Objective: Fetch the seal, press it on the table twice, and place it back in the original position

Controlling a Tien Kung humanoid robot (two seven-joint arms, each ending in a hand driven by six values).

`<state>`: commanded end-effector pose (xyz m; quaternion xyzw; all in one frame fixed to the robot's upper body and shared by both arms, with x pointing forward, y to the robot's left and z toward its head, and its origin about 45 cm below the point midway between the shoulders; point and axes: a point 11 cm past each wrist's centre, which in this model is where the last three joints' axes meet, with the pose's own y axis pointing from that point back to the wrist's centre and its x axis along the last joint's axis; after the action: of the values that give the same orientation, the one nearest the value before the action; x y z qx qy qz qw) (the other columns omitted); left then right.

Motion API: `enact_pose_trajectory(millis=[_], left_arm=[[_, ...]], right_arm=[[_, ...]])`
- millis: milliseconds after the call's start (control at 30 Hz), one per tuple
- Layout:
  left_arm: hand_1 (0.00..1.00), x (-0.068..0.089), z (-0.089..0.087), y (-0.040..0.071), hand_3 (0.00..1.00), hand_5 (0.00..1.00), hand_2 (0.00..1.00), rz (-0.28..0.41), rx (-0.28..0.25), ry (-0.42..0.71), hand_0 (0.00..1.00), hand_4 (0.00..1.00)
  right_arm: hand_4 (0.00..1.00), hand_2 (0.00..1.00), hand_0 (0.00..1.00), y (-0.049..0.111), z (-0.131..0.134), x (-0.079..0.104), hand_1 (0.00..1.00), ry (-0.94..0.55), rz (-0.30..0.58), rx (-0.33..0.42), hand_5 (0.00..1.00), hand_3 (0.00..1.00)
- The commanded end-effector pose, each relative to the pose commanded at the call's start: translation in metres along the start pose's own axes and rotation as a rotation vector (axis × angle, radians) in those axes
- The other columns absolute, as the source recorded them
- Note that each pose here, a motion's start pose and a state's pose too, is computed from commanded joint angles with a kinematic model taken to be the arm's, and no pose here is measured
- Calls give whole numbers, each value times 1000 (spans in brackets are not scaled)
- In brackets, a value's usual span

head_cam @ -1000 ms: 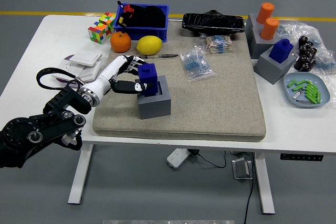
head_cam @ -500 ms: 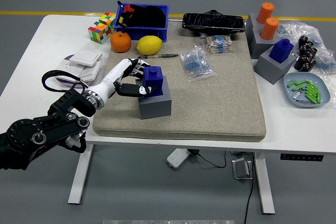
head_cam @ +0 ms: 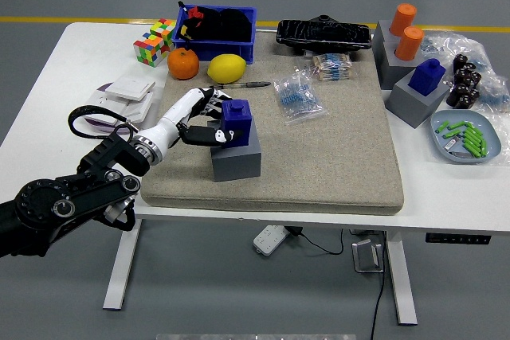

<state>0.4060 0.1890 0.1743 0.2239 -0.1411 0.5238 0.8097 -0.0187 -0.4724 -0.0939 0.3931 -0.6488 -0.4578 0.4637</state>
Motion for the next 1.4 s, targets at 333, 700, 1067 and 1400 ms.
enact_pose_trajectory(millis=[333,700,1067,1400], left_arm=[[493,-2,-3,2,572,2,419,-8,-8,6,636,710],[858,-4,-2,3,729,2,762,-21,-56,-10,845,916],[919,-4,-4,2,771,2,824,-25,-49,-3,874,961],[998,-5,-8,1,998,392,998,-85,-17,0,998,998]], right_arm=[[735,662,739,0,1,0,686,0,-1,-2,524,624],[735,662,739,0,0,-1,687,-1,-4,-1,523,624],[735,659,738,0,0,-1,686,0,-5,-1,521,624],[735,658,739,0,0,-2,686,-3,-7,-2,519,624]])
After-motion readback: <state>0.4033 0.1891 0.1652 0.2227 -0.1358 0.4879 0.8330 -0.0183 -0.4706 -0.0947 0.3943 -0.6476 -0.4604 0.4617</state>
